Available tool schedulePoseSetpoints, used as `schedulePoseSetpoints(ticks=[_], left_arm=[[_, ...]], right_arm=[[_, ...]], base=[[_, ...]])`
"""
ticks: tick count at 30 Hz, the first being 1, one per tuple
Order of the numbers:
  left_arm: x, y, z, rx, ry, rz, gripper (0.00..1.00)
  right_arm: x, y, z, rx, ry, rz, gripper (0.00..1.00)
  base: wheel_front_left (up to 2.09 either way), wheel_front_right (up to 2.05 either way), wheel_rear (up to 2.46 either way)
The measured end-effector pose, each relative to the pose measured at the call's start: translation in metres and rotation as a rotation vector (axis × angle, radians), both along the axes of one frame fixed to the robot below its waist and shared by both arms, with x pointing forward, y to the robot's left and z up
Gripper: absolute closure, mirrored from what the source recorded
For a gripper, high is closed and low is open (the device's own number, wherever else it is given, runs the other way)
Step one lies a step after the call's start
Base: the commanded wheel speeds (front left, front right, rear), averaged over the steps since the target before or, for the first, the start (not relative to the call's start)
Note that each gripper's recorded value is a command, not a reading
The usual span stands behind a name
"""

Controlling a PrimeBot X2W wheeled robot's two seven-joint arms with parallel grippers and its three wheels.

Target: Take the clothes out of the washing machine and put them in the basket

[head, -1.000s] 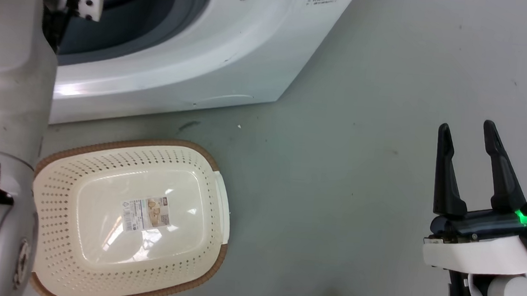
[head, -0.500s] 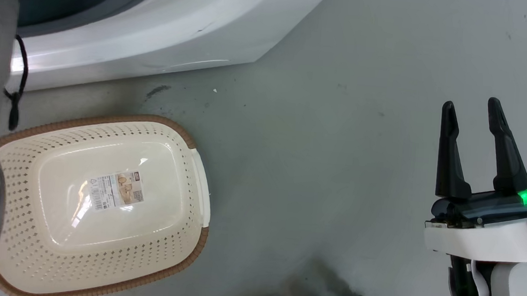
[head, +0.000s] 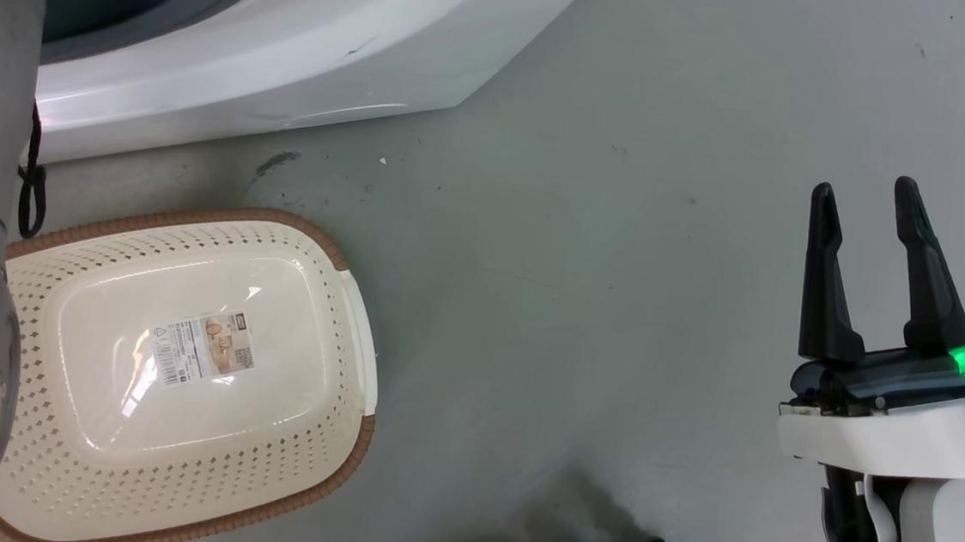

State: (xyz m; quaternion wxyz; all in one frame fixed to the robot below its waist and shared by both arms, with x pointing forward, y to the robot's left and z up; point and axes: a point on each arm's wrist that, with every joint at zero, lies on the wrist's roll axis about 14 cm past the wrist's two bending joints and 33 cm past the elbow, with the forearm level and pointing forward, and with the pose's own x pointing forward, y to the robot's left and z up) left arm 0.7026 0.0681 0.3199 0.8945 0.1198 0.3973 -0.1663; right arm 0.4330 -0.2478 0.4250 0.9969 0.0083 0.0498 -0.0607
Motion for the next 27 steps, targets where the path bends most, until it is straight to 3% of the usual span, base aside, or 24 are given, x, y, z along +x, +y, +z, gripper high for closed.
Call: schedulePoseSetpoints(ticks=[12,27], left_arm=[[-0.001,0.009,0.035,-0.070,-0.175,0.007,1.00],[-0.060,0.008,0.094,-0.201,-0.405,-0.040,1.00]], right_arm=[[0.001,0.009,0.015,-0.008,-0.039,0.028,0.00],[-0.016,0.034,0.043,0.003,-0.100,0.091,0.00]], base=[[0.00,0.00,0.00],[0.00,0.00,0.00]])
